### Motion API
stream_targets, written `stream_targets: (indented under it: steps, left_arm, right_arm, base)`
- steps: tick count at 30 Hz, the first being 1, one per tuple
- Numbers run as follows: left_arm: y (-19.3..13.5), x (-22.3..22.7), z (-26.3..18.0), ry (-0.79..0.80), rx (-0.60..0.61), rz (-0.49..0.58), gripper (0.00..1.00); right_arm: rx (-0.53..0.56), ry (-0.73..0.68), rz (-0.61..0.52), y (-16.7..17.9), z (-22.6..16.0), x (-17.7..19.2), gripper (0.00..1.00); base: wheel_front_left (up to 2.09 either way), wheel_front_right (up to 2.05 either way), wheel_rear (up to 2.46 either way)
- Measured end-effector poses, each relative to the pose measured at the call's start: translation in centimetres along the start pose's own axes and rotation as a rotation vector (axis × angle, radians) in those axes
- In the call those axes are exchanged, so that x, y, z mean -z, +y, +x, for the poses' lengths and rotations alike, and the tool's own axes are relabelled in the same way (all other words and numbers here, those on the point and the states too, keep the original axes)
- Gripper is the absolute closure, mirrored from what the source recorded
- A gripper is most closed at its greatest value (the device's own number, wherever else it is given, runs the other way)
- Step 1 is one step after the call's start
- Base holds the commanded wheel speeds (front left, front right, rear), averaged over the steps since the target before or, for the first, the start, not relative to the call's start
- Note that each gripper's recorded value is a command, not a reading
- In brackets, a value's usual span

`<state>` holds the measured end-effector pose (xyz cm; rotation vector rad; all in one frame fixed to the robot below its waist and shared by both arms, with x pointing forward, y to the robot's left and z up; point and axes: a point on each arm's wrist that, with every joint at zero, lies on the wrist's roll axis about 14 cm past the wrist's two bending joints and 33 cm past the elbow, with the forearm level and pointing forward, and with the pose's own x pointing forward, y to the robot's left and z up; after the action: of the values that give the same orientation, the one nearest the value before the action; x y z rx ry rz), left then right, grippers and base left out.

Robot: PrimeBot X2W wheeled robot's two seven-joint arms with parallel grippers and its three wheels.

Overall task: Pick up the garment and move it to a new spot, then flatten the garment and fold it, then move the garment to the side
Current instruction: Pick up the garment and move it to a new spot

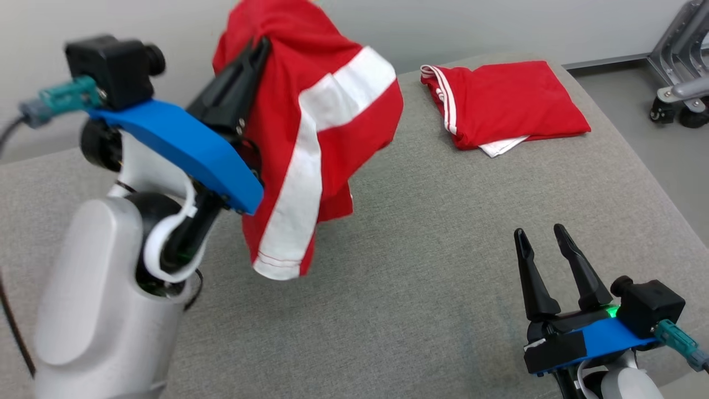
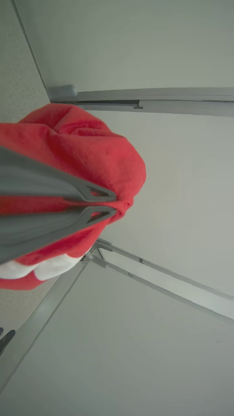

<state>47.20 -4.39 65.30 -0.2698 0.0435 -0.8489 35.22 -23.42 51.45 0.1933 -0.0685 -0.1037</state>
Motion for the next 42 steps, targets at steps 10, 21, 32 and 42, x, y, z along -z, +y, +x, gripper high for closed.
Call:
stream_targets:
  steps: [10, 21, 32, 42]
  left_arm:
    - [5.1, 14.2, -3.5, 0.217, -0.254, -0.129, 1.0]
    - [6.9, 21.0, -11.3, 0.315, -0.494, -0.196, 0.0]
    - [7.5, 17.8, -15.8, 0.086, -0.58, -0.159, 0.0]
    - [9.7, 13.4, -20.2, -0.11, -0.672, -0.015, 0.0]
  right_arm:
    - [-0.012, 0.011, 0.01, 0.5, 0.5, 0.6, 0.0]
    - [-0.142, 0.028, 0.018, 4.4, 2.0, 0.9, 0.0]
    - [-0.206, 0.015, 0.02, 6.3, 2.2, 0.2, 0.0]
    - [-0.199, 0.015, 0.031, 6.2, 2.2, 0.3, 0.0]
  base:
    - [0.0, 0.0, 0.0]
    - [0.0, 0.0, 0.0]
    - [0.0, 0.0, 0.0]
    - [0.0, 0.0, 0.0]
